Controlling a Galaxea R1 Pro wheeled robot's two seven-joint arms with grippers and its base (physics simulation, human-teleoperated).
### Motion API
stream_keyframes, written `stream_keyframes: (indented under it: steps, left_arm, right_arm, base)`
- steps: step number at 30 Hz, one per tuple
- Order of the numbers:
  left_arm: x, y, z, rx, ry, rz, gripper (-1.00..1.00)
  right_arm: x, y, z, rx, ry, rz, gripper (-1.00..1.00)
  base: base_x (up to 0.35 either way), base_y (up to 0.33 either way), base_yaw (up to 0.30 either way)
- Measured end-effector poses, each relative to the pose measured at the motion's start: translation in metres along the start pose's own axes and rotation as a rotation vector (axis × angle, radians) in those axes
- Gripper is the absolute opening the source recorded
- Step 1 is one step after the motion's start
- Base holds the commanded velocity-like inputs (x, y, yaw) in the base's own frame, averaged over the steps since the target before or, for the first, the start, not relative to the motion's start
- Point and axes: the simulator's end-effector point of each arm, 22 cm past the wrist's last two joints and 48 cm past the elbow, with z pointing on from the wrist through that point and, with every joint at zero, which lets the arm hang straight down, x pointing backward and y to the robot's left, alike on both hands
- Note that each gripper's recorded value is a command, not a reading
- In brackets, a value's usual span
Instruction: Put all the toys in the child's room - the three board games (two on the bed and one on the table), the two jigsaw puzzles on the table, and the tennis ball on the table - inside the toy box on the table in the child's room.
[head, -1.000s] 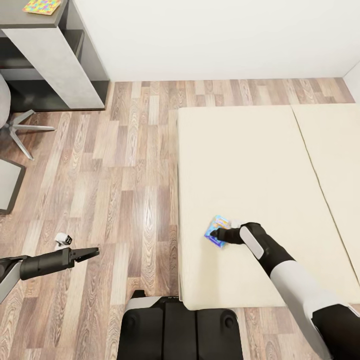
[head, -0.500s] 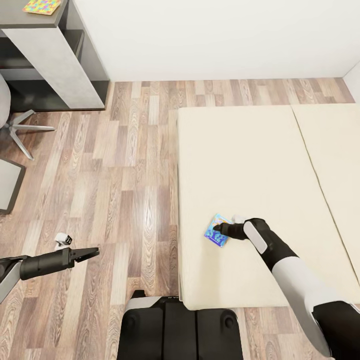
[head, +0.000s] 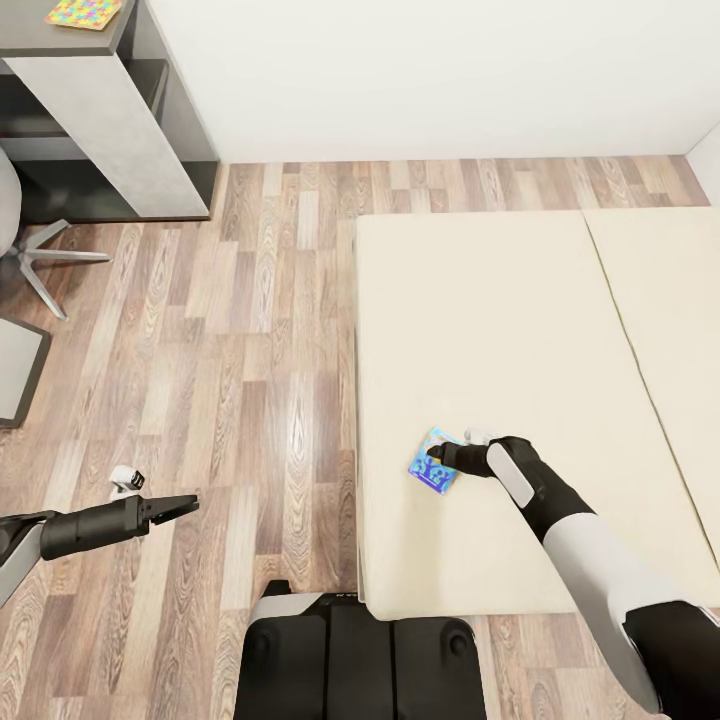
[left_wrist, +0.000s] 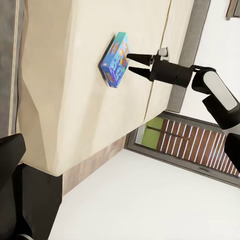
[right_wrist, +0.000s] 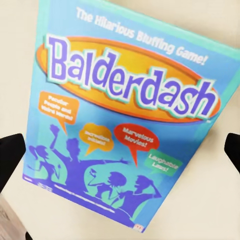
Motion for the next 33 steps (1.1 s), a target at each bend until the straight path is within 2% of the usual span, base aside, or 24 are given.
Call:
stream_keyframes:
  steps: [11, 33]
  left_arm:
    - [0.0, 0.0, 0.0, 0.001, 0.0, 0.0, 1.0]
    - [0.003, 0.006, 0.001, -0.004, 0.005, -0.012, 1.0]
  right_arm:
    - [-0.003, 0.011, 0.002, -0.018, -0.029, 0.005, 1.0]
    - [0.001, 0.011, 0.007, -0.024, -0.016, 0.008, 1.0]
  base:
    - [0.0, 0.0, 0.0]
    - [0.0, 0.0, 0.0]
